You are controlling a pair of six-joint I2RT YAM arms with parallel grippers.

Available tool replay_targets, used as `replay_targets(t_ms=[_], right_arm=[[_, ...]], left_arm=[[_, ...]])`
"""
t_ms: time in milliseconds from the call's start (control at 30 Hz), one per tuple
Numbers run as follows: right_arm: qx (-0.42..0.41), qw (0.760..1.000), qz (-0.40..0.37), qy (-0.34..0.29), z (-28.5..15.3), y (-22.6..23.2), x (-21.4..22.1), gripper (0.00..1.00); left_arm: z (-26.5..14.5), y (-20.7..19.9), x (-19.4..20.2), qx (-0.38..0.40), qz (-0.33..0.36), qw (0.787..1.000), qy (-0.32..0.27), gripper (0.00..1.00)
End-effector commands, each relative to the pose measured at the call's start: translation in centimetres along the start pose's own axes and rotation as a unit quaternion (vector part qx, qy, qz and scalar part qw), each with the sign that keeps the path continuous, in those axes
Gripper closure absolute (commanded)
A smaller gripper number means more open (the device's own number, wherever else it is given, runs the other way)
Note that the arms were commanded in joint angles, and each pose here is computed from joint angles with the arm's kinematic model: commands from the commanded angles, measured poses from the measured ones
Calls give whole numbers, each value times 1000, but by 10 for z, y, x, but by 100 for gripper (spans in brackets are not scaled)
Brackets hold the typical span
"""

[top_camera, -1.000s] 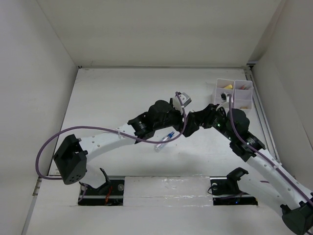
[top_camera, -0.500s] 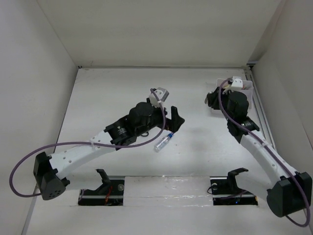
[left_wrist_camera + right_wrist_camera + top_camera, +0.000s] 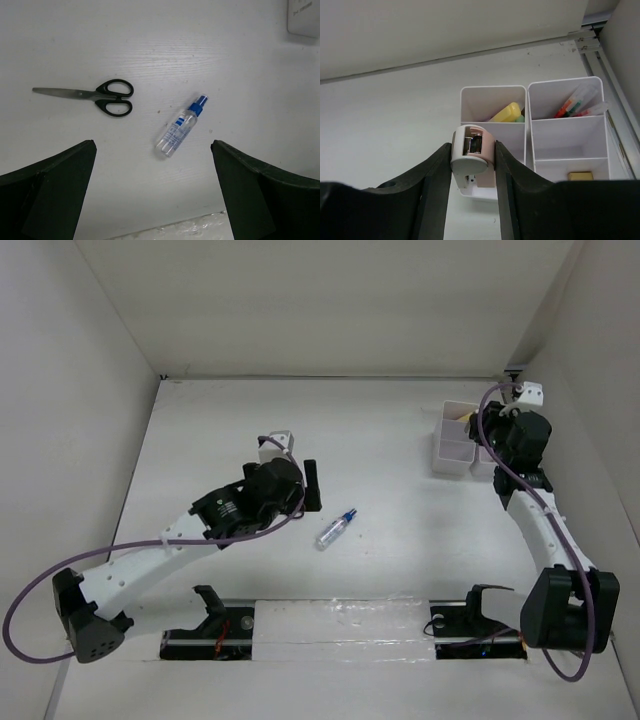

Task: Sort the stationery into containers
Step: Place the stapler in the storage box.

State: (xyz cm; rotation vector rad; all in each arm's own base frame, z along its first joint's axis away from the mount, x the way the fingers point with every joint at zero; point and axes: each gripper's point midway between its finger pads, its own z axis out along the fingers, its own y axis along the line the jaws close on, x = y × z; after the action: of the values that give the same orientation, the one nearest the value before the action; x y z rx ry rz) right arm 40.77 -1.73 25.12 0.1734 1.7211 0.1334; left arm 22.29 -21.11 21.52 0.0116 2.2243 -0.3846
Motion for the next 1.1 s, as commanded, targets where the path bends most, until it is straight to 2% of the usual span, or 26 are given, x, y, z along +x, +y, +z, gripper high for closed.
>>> replay_targets(t_ms=[0, 500, 1067], right_arm=[[-35, 998, -14, -43, 5, 6, -24, 100], [-38, 998, 11, -42, 6, 2, -27, 100], [-9, 999, 28, -43, 6, -12, -27, 100]], left_arm=[[-18, 16, -11, -23, 0, 1000, -17, 0], [-25, 28, -15, -20, -3, 999, -50, 0], [-23, 31, -13, -26, -1, 998, -50, 0]])
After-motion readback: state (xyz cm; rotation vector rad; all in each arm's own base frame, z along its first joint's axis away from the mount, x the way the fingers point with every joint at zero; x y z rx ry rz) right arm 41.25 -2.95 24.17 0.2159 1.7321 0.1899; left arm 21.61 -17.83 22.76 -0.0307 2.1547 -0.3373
